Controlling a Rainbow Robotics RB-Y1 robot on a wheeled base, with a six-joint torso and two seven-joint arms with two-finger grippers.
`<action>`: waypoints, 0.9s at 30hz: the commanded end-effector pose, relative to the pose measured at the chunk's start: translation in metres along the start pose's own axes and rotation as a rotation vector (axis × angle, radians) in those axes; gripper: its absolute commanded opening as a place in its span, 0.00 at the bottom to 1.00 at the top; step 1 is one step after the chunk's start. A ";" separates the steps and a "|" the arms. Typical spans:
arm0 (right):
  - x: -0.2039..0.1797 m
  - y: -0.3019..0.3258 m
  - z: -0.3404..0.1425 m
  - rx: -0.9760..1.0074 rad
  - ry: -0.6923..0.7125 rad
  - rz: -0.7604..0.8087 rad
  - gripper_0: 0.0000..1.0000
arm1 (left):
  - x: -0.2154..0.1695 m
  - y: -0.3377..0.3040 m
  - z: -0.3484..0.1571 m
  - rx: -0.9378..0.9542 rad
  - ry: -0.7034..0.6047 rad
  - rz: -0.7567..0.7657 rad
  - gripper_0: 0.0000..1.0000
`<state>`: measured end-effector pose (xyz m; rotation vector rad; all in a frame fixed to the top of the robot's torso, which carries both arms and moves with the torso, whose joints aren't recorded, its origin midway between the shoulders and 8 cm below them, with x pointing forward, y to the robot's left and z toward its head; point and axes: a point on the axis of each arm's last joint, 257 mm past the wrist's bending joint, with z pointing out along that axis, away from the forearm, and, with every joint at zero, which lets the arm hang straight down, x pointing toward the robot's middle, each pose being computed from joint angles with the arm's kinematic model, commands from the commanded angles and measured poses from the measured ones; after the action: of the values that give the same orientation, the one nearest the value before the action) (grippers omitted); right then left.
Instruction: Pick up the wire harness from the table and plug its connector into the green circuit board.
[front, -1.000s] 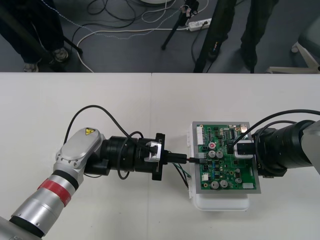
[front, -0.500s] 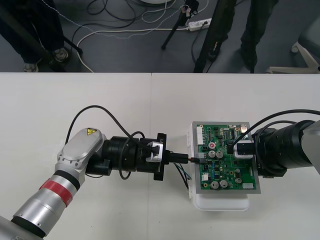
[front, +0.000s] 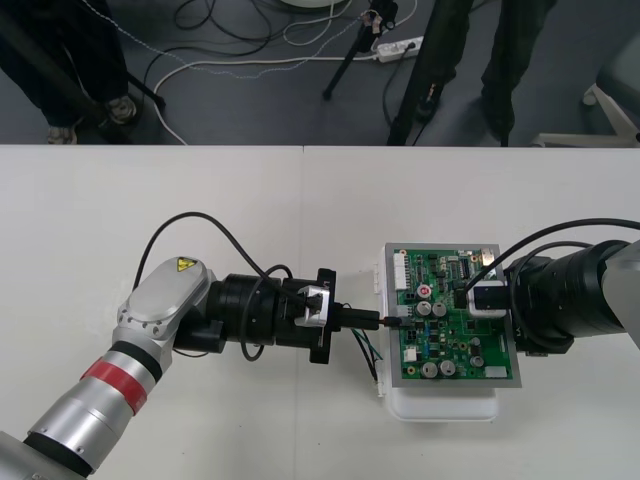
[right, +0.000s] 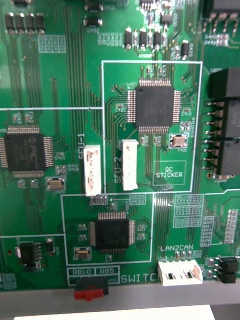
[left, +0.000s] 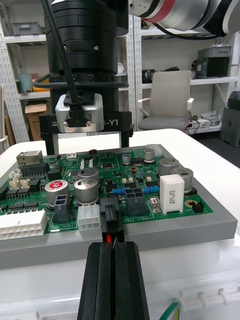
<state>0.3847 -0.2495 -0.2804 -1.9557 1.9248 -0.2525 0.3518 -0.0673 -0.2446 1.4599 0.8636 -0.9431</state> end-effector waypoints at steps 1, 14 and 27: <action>-0.026 -0.004 -0.002 0.001 -0.048 -0.008 1.00 | -0.031 0.009 0.035 0.014 -0.065 0.123 0.00; -0.027 -0.004 -0.002 0.002 -0.049 -0.008 1.00 | -0.029 0.008 0.034 0.010 -0.064 0.120 0.00; -0.017 -0.010 -0.005 0.015 -0.020 -0.017 1.00 | -0.028 0.009 0.030 0.005 -0.062 0.107 0.43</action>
<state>0.3852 -0.2495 -0.2803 -1.9561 1.9255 -0.2517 0.3517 -0.0714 -0.2426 1.4513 0.8607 -0.9454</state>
